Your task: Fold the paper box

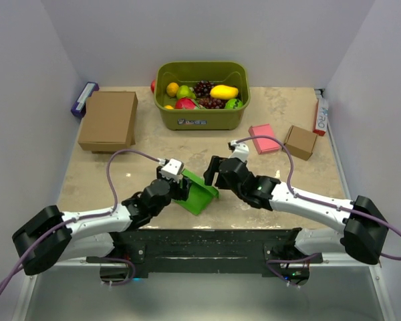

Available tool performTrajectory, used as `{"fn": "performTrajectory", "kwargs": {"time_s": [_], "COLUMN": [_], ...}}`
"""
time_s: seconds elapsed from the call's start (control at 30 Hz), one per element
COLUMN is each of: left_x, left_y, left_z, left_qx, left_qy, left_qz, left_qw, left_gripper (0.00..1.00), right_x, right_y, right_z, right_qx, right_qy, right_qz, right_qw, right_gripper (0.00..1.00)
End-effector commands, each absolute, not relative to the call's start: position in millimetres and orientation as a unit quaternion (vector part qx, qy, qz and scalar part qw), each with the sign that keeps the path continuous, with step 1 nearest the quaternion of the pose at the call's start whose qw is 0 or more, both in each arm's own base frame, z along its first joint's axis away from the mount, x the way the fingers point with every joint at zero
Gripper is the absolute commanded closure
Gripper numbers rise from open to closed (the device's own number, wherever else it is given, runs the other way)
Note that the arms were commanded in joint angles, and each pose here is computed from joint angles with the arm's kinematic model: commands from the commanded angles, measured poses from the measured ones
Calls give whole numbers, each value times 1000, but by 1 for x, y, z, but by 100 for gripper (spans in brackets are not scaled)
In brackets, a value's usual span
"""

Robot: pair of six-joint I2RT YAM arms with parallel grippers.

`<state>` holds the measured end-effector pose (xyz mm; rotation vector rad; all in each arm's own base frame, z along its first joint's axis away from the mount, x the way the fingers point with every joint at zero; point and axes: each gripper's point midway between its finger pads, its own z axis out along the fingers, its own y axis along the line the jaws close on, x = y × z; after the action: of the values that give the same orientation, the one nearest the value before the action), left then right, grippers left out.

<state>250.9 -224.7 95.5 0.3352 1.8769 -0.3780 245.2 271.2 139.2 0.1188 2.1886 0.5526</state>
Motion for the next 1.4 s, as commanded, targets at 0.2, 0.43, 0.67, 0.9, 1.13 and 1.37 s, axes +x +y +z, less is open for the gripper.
{"fn": "performTrajectory", "kwargs": {"time_s": [0.2,0.43,0.67,0.9,1.13,1.37], "left_x": [231,261,283,294,298,294], "left_y": [-218,-214,-230,-230,-226,-226], "left_z": [118,160,150,134,125,120], "left_qx": [119,87,107,107,100,101], "left_qy": [811,788,794,802,805,803], "left_qz": [-240,-313,-348,-349,-352,-360], "left_qw": [520,522,487,472,467,464], "left_gripper": [20,16,18,28,38,42], "right_x": [233,225,216,204,206,208], "right_y": [289,287,275,264,261,257], "right_z": [173,148,126,111,107,103], "right_qx": [40,31,20,18,20,23], "right_qy": [860,874,889,901,904,907], "right_qz": [296,286,262,242,231,214], "right_qw": [413,391,376,359,359,361], "right_gripper": [22,23,26,30,38,49]}}
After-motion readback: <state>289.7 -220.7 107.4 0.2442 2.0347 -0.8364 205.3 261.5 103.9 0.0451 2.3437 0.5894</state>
